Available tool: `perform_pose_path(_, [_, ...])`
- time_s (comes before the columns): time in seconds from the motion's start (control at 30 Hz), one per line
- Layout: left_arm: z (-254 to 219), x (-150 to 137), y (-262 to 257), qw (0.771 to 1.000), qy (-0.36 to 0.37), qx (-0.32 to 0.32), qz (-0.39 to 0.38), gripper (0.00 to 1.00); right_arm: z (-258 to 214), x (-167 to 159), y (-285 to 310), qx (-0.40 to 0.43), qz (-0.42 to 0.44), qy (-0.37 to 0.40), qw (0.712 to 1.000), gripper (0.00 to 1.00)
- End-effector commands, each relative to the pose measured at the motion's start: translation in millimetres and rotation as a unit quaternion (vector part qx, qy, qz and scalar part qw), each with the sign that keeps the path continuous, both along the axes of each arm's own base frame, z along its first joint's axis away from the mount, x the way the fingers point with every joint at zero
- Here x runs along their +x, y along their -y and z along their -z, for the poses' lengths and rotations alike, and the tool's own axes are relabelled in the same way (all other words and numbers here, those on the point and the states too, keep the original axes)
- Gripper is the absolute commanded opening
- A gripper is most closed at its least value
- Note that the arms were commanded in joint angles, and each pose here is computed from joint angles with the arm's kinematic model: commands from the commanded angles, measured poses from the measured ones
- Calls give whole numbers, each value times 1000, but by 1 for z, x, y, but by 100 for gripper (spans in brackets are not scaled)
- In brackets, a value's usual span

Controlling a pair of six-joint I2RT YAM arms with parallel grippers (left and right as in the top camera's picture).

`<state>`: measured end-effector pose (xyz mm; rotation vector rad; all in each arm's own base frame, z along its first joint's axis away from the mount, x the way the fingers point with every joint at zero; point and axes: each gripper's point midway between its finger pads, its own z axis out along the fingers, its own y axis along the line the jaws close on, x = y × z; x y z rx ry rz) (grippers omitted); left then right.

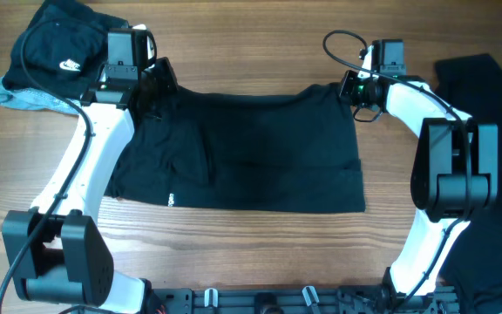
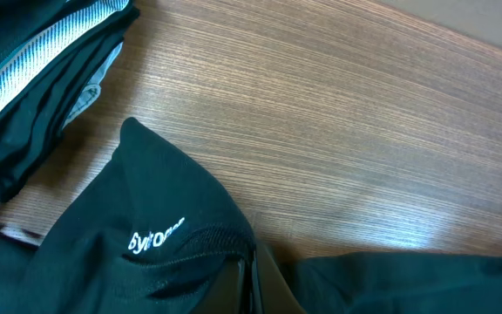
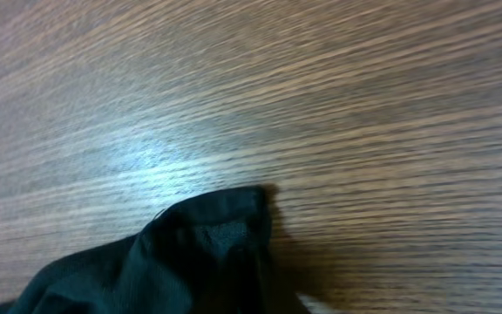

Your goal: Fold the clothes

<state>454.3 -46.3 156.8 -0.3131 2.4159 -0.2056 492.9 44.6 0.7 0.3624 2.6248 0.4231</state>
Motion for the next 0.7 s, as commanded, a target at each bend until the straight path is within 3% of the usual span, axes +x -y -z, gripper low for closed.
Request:
perform_pose_path(0.0, [-9, 1, -3, 1000, 12, 2, -5, 4, 7, -6, 15, -10, 18, -17, 1000, 4])
perform_pose_path(0.2, [-11, 1, -3, 1000, 15, 12, 6, 4, -70, -12, 19, -18, -4, 35, 999, 4])
perform_pose_path(0.43, [-21, -23, -6, 1000, -6, 20, 13, 4, -79, -38, 20, -28, -17, 0, 999, 4])
perform_pose_path(0.67, [6, -68, -27, 993, -115, 27, -6, 4, -82, -90, 38, -82, -6, -89, 993, 4])
